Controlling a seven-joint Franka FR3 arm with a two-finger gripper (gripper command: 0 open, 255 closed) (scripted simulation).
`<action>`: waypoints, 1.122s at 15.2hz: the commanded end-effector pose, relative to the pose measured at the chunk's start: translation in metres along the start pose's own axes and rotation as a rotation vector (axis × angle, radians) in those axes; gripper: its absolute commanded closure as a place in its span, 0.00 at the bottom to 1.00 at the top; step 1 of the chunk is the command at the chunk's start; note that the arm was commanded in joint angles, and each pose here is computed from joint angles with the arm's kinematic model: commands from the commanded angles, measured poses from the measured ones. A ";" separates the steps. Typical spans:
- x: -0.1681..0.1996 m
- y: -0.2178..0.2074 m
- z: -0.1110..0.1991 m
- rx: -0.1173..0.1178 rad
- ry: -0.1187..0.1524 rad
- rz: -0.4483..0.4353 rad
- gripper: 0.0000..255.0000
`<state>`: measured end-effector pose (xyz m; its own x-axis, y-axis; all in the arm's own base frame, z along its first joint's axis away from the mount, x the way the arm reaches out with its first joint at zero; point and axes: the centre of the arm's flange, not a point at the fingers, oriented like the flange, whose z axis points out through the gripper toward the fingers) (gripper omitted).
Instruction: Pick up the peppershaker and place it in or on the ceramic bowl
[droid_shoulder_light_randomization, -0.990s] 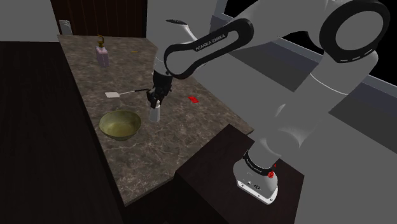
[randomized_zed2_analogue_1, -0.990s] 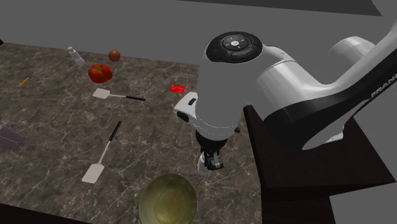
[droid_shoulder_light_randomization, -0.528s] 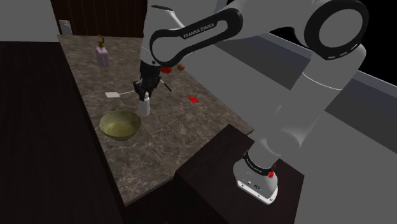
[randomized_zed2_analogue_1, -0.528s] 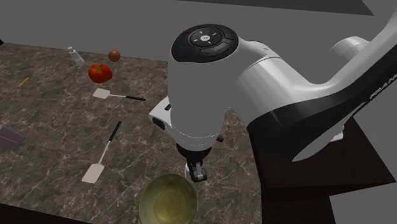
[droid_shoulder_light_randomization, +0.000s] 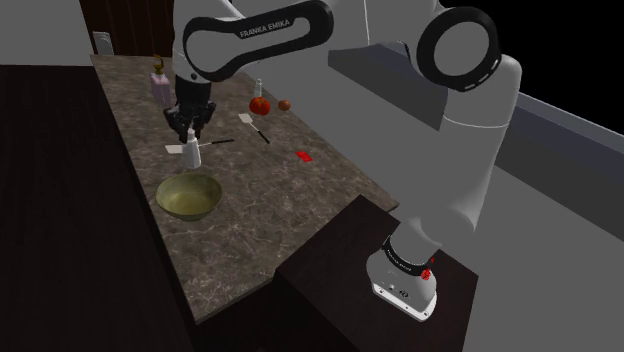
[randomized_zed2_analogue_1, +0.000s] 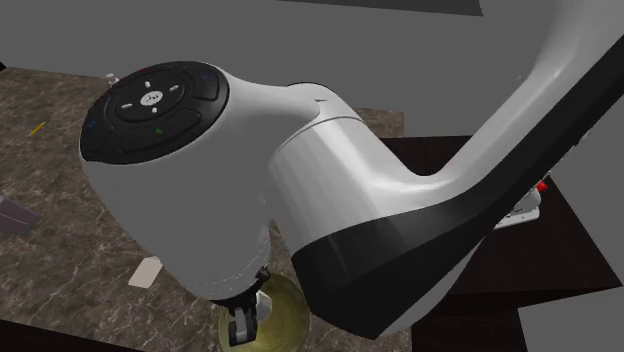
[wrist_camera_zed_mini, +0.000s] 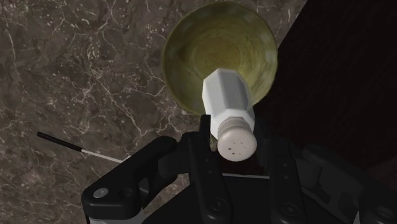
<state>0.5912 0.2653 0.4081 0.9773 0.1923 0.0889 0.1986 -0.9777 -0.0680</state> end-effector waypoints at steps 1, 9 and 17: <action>0.015 -0.004 0.001 -0.001 0.000 0.001 1.00; 0.011 -0.001 0.043 -0.001 0.000 0.001 1.00; 0.007 0.002 0.085 -0.001 0.000 0.001 1.00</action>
<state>0.6059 0.2715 0.3303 0.9775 0.1912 0.0885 0.1974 -0.9780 -0.0673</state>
